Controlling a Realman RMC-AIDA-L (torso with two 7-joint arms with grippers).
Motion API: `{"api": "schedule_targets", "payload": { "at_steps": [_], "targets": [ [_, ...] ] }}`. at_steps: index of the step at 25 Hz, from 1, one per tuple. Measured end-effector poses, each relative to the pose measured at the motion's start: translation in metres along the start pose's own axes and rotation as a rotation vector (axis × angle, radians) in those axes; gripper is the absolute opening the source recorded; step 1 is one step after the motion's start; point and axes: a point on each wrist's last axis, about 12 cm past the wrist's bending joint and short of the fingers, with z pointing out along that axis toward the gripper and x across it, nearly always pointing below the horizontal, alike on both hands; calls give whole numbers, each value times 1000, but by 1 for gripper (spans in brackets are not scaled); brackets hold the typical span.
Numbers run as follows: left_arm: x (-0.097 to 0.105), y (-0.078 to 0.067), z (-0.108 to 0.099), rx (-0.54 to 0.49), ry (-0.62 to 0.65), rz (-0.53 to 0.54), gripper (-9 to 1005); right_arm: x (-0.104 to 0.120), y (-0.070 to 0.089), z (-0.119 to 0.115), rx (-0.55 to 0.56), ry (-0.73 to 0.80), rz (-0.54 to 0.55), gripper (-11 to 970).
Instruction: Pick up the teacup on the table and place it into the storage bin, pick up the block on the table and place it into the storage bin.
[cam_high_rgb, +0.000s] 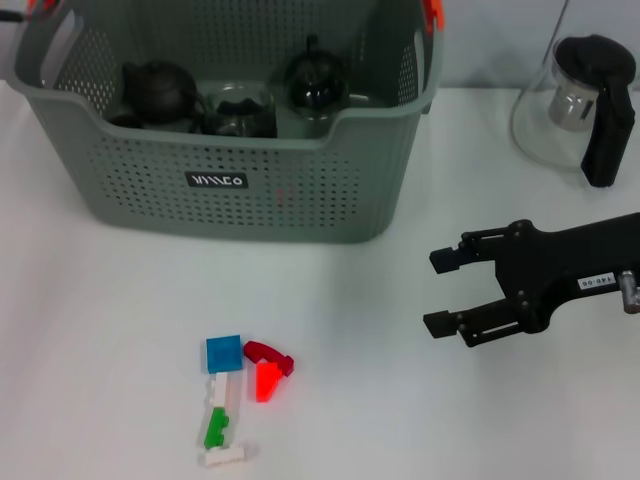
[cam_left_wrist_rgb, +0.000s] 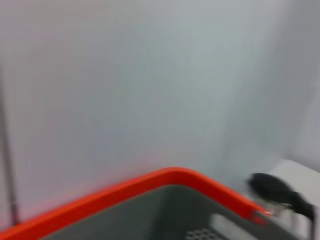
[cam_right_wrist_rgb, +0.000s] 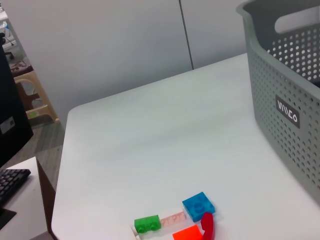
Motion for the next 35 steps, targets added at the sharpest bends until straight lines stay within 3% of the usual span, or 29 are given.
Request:
{"api": "schedule_targets", "payload": {
  "at_steps": [5,10,18,21,25,27,31,35],
  "targets": [
    [4,28,26,-72,21,-77,419,-1,0,3,-10,-2,1,868],
    [6,30,33,-109,26,-60,422,0,0,5,-19,-3,6,868],
    [7,29,12,-139,10,-44,742,1,1,6,-26,-5,7,868],
    [7,14,-4,-63,12,-17,861,1,1,6,-33,-5,6,868],
    [25,-25,-28,102,31,88,930,3,1,7,-36,-9,20,868],
    [36,-41,-37,129,27,135,965,4,0,8,-36,-10,30,868],
    [62,-75,-52,170,49,258,965,6,-1,9,-36,-12,41,868],
    [85,-97,-51,253,168,321,965,7,-1,11,-32,-20,51,868]
  ]
}}
